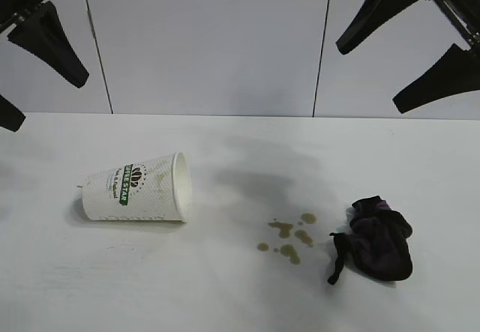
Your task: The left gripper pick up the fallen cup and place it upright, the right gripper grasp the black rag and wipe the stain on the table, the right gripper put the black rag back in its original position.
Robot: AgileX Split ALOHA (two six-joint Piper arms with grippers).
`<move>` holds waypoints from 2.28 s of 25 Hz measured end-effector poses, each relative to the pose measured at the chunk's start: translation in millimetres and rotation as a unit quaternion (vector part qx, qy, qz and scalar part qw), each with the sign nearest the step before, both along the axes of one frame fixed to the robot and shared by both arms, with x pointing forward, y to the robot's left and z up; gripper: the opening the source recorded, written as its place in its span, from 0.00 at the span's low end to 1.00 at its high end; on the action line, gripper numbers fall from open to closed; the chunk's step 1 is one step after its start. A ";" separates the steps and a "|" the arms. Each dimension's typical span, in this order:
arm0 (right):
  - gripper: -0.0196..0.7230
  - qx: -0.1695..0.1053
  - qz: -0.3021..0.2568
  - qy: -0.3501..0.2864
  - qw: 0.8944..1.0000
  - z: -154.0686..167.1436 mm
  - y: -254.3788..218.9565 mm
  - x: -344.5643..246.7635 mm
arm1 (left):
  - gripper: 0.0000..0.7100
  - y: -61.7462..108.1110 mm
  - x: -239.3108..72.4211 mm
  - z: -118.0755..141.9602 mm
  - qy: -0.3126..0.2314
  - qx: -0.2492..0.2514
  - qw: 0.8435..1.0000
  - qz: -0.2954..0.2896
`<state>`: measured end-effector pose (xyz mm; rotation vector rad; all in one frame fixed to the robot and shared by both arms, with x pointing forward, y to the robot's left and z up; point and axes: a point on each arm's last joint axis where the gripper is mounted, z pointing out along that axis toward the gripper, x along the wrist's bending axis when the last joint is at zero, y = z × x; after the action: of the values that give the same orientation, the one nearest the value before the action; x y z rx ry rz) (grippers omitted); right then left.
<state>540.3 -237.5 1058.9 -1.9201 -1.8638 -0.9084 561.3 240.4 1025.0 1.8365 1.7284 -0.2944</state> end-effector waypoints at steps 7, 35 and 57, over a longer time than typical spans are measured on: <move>0.78 0.000 0.000 0.000 1.000 0.0 0.0 0.0 | 0.92 0.0 0.1 0.0 0.000 0.000 1.000 0.000; 0.78 0.000 0.000 0.000 1.000 0.0 0.0 0.1 | 0.92 -33.2 19.4 49.0 -0.196 0.034 0.968 -0.151; 0.78 0.000 0.000 0.000 1.000 0.0 0.0 0.1 | 0.92 -170.7 3.5 -39.5 -0.235 0.371 0.669 -0.600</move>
<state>540.4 -237.5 1058.9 -1.9207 -1.8638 -0.9091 564.8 69.8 985.5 3.0486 -0.0242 0.4676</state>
